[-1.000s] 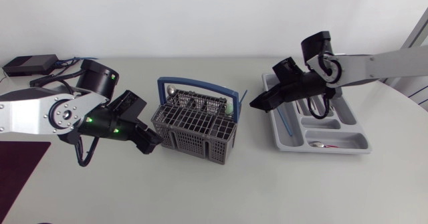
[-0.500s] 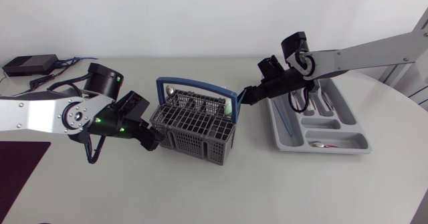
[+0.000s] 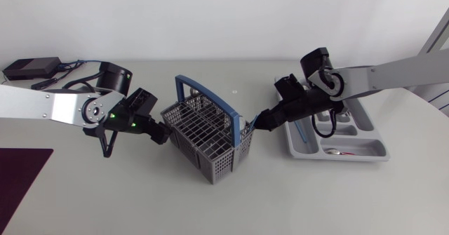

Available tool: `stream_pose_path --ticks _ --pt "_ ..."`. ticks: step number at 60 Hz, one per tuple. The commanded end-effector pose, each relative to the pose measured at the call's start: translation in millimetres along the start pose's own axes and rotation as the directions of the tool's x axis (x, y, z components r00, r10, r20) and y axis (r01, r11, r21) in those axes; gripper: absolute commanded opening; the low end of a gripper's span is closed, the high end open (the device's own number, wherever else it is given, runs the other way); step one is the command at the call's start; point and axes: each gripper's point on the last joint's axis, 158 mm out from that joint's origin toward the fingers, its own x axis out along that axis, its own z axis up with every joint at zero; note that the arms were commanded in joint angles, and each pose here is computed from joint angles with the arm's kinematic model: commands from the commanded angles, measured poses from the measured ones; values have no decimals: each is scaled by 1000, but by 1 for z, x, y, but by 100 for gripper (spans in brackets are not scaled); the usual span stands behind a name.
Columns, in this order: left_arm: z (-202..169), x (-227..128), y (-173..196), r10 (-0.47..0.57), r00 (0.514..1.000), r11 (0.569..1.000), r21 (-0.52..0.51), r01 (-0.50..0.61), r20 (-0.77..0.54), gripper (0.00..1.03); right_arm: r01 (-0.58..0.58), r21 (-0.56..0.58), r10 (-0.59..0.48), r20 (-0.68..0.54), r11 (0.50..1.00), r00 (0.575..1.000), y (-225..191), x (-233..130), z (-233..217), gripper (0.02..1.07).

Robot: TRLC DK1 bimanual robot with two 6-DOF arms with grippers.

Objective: Unload the cutlery basket into the drawer organizer.

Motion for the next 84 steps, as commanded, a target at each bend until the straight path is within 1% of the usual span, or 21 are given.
stream_pose_path --ticks 1,8,13,25,32,37,43,47,51,56,59,62,67,77,84 --pt "21 8 11 16 999 1000 -10 -16 33 98 -28 -31 28 -19 999 999 23 -7 -13 97" --pt "40 16 14 16 998 1000 -13 -15 54 98 -36 -38 36 -23 999 999 38 -15 -23 97" --pt "54 23 9 6 998 1000 0 -6 66 98 -52 -53 50 -33 997 998 52 -17 -30 97" --pt "78 47 3 -1 998 1000 15 0 65 98 -104 -86 98 -79 991 992 87 -11 -45 97" --pt "94 57 -3 -13 998 1000 28 11 67 98 -118 -106 109 -88 987 990 101 -8 -45 97" --pt "103 64 -6 -20 998 999 28 19 64 98 -115 -121 103 -94 986 990 106 -5 -44 97" --pt "116 69 -5 -24 998 1000 21 22 63 98 -52 -176 36 -94 983 995 106 -2 -46 97" --pt "119 65 0 -16 998 1000 15 15 67 98 -13 -200 -1 -67 980 998 105 -12 -43 97" --pt "115 55 15 5 998 1000 -1 -5 70 98 72 -252 -81 -24 965 996 100 -26 -44 97" --pt "106 43 29 27 997 999 -22 -25 68 98 109 -321 -113 6 941 994 110 -39 -49 97" --pt "97 29 36 40 997 999 -22 -39 68 98 131 -367 -126 38 921 991 119 -48 -51 97" --pt "90 18 37 43 997 999 -24 -42 70 98 173 -425 -154 78 889 985 127 -56 -50 97" --pt "80 -2 31 39 995 999 -2 -39 87 98 190 -489 -147 125 851 981 143 -63 -51 97" --pt "67 -35 18 45 990 998 33 -50 136 98 213 -546 -133 183 810 974 161 -65 -49 96" --pt "59 -52 6 24 987 999 42 -31 160 98 213 -577 -108 211 789 971 171 -61 -44 89"
